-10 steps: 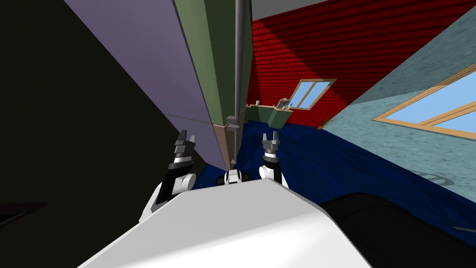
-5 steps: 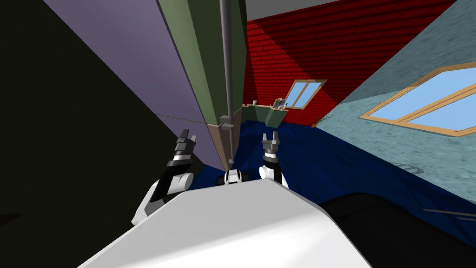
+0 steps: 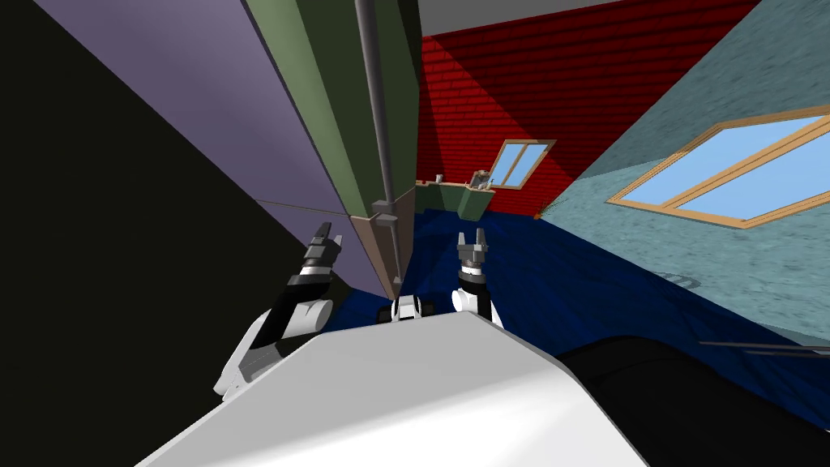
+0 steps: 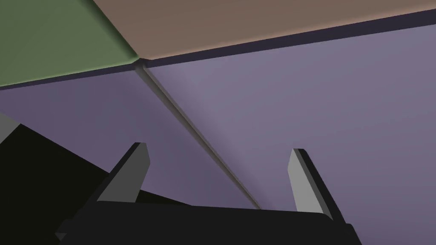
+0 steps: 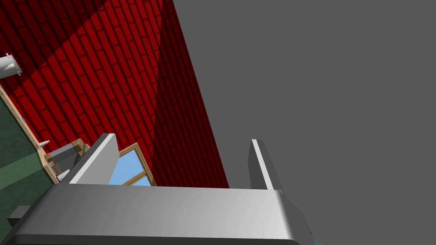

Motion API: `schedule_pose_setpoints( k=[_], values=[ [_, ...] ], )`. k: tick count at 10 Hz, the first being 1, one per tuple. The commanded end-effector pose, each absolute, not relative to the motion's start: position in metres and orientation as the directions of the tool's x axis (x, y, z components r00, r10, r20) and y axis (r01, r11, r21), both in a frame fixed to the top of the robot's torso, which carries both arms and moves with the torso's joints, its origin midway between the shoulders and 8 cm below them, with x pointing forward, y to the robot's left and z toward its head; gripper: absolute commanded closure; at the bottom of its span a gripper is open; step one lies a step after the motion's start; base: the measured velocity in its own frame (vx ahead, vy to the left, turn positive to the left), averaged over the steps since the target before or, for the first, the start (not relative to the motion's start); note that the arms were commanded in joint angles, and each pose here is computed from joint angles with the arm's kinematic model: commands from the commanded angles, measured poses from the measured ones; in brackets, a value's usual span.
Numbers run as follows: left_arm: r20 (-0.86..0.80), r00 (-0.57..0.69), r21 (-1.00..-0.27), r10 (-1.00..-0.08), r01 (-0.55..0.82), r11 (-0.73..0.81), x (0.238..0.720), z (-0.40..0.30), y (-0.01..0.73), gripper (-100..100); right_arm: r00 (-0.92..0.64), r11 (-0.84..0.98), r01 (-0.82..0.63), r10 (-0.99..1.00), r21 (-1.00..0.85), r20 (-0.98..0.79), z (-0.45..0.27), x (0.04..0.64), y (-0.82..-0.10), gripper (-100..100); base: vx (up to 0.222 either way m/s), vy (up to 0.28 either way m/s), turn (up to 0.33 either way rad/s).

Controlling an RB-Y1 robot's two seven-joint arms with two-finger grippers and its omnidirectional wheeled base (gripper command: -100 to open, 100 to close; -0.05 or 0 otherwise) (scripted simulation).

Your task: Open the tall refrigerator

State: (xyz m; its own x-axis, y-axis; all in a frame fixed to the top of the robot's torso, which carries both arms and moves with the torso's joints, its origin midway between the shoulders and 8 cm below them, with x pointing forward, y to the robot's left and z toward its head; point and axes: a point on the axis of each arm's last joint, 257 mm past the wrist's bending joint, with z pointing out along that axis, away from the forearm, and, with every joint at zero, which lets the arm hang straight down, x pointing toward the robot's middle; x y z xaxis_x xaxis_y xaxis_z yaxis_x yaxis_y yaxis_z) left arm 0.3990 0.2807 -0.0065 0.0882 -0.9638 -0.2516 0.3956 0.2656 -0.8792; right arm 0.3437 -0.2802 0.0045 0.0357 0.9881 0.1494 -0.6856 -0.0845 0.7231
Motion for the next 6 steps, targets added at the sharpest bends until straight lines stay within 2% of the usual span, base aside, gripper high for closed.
schedule_pose_setpoints(
  k=[1, 6],
  values=[
    [-0.261, 0.076, -0.892, -0.962, 0.363, 0.270, 0.4032, -0.0071, 0.2813, -100, 0.036, -0.085, -0.686, 0.988, 0.723, 0.149, 0.0045, 0.3437, -0.2802, 0, -0.022, -0.046, -0.046],
    [-0.283, 0.054, -0.911, -0.958, 0.296, 0.286, 0.4104, -0.0134, 0.2840, -100, 0.036, -0.085, -0.686, 0.988, 0.723, 0.149, 0.0045, 0.3437, -0.2802, 0, -0.022, -0.040, -0.060]
  ],
)
